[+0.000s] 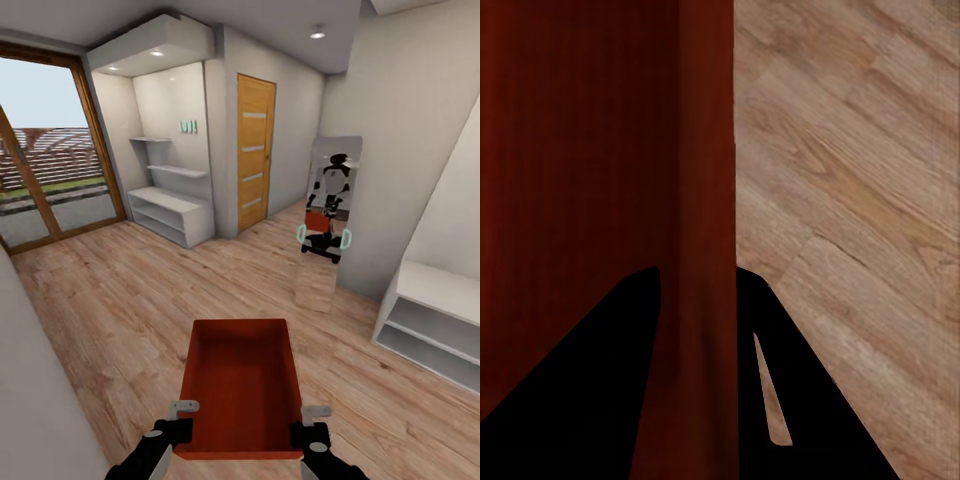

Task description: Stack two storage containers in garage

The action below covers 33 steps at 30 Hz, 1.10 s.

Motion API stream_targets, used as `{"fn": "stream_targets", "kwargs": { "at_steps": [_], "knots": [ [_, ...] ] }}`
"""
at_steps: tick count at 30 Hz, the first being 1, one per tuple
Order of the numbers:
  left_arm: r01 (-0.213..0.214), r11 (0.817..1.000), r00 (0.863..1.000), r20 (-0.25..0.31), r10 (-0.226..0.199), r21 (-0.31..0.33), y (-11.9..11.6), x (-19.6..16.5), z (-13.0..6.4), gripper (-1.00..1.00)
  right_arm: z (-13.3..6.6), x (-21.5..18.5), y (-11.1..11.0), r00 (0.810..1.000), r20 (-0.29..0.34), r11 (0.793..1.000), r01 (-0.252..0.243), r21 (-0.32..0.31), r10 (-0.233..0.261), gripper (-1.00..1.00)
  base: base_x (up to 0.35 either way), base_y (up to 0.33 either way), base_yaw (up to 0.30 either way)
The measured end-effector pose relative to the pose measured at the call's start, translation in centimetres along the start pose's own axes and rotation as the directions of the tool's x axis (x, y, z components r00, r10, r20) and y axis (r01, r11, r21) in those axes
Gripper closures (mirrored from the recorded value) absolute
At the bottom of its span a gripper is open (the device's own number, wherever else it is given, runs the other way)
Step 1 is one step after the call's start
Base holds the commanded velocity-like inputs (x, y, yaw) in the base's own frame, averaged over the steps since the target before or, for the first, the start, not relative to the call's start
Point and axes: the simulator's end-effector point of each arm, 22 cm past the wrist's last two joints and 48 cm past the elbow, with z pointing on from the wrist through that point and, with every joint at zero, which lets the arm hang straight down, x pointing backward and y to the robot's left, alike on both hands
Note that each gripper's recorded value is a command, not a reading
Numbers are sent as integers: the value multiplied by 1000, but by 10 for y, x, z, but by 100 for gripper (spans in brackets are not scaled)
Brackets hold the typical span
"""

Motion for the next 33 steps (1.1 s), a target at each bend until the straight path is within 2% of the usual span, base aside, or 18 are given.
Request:
{"fn": "stream_targets", "kwargs": {
  "at_steps": [7,33],
  "knots": [
    [0,1000,1000,0,0,0,0,0,0,100,0,0,0,1000,0,1000,0,0,0,100,323,0,182],
    [0,1000,1000,1,0,0,0,0,0,100,0,0,0,1000,1,1000,1,0,-1,100,323,0,3]
  ]
}}
